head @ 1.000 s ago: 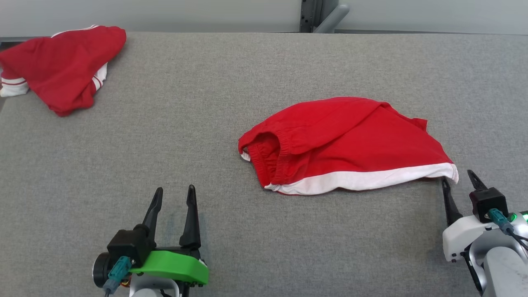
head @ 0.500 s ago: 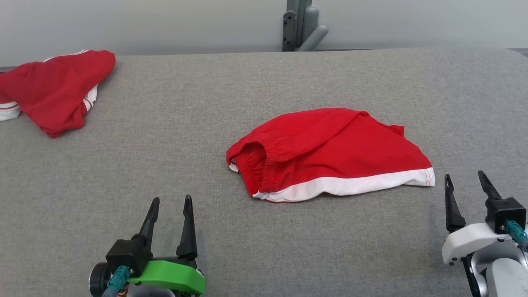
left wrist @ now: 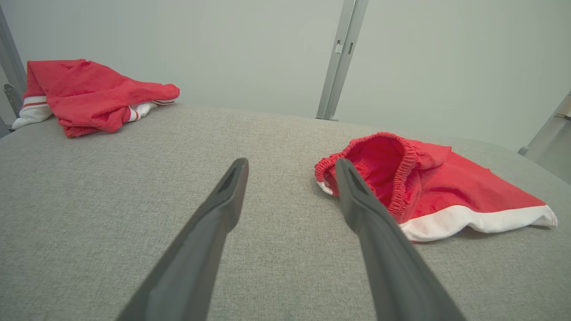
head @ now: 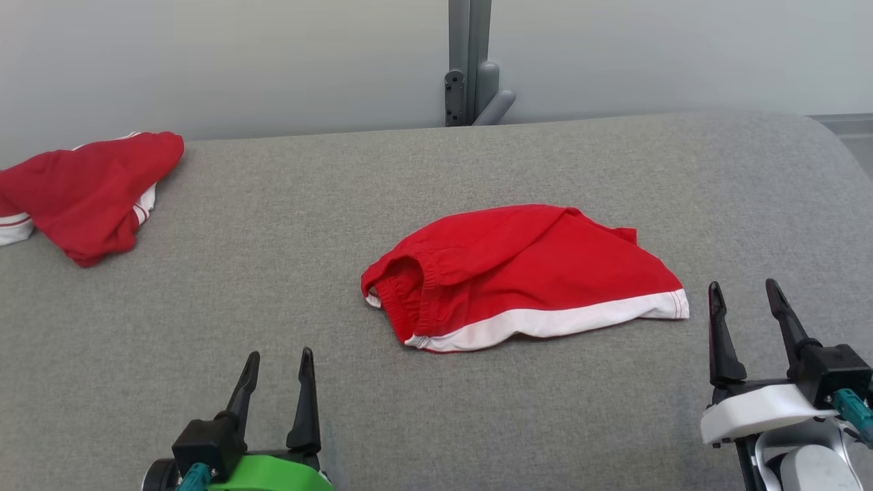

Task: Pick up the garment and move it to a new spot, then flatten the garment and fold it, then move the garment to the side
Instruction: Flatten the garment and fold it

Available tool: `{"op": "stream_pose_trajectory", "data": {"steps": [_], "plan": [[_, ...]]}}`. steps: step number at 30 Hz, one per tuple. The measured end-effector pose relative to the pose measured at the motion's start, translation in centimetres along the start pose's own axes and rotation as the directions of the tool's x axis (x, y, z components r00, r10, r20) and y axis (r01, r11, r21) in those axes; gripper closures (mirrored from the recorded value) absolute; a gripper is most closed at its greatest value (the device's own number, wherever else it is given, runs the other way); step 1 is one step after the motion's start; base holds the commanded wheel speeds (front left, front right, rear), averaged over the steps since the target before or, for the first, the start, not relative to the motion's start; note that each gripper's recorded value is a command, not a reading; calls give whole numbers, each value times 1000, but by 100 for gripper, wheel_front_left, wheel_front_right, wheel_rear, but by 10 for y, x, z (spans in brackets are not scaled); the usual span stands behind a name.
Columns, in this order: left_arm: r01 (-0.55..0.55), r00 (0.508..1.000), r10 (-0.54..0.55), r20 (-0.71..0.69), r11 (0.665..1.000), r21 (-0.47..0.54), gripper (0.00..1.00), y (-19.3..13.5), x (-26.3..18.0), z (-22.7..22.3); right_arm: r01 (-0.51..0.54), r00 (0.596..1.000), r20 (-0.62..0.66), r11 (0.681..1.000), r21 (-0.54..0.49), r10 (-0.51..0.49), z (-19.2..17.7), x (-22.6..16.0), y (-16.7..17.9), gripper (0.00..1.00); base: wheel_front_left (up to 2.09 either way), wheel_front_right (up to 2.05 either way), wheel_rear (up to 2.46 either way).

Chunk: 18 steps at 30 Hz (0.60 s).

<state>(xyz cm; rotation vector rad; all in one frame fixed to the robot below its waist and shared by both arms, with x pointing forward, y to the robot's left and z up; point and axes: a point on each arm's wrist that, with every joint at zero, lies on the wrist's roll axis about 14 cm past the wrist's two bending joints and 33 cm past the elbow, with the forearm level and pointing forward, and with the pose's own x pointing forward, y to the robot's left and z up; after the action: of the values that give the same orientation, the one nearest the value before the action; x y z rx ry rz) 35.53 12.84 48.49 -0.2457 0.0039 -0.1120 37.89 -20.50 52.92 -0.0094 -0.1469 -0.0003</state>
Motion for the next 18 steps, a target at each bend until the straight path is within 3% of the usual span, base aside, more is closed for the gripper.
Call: {"op": "stream_pose_trajectory", "data": {"steps": [18], "plan": [[19, 1000, -19, 25, 1000, 10, 0, -3, -9, 7, -72, 997, -30, 984, 163, 78, -11, -17, 35, 0, 0, 0, 0]]}}
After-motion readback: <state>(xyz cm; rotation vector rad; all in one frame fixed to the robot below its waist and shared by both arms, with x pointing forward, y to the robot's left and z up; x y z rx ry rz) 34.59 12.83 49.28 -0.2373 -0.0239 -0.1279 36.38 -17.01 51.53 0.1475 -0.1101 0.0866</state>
